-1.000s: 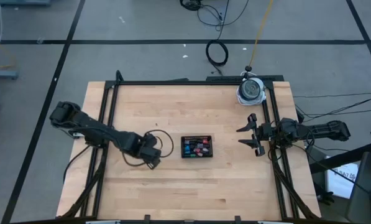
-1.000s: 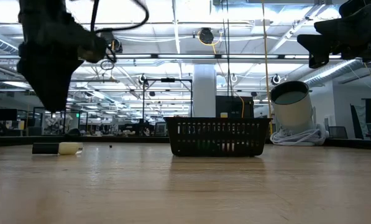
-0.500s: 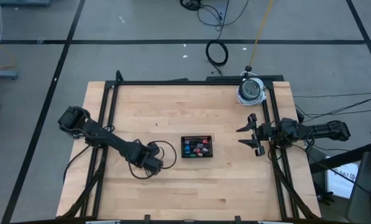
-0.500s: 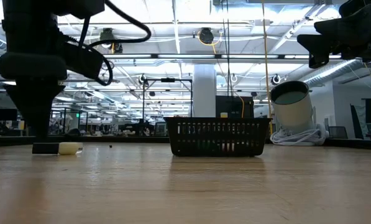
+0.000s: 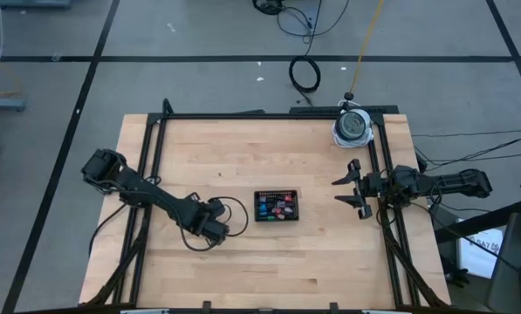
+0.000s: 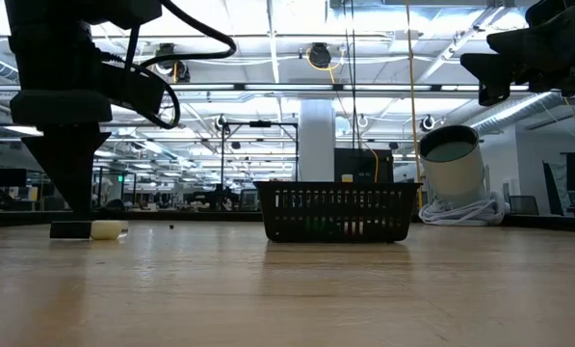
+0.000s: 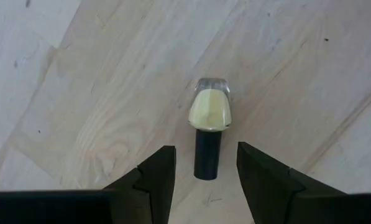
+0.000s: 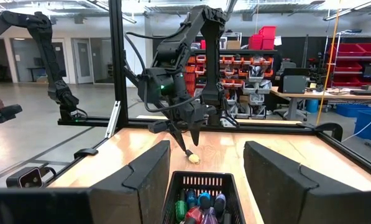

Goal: Pick & Place Nail Polish
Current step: Put the yellow nail polish into the black bin, then return to Home Position

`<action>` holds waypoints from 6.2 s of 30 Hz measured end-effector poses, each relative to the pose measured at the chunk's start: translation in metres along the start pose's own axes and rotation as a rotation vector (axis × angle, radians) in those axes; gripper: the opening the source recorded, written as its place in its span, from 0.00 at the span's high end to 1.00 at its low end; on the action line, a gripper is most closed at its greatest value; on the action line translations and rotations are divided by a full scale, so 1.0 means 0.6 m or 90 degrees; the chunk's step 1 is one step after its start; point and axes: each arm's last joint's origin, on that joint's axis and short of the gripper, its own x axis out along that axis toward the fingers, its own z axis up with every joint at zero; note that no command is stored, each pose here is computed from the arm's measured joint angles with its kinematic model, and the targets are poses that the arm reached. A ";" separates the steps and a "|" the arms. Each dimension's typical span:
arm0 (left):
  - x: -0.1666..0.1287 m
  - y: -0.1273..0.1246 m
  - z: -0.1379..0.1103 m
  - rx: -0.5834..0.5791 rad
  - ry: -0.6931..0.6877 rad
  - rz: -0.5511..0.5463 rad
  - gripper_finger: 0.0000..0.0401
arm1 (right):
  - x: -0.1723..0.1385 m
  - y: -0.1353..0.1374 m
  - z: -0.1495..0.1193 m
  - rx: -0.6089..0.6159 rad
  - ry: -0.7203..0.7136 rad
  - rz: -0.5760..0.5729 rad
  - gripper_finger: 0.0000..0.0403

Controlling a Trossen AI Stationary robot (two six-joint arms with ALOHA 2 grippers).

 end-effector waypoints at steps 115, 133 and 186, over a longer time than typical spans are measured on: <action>-0.224 -0.036 0.059 0.204 -0.691 -0.907 0.92 | 0.000 0.000 0.000 0.000 0.000 0.000 0.52; -0.192 -0.032 0.071 0.248 -0.803 -0.574 0.92 | 0.000 0.000 0.000 0.000 0.000 0.000 0.52; -0.074 0.125 0.151 0.126 -0.310 -0.321 0.44 | 0.000 0.000 0.000 0.000 0.000 0.000 0.52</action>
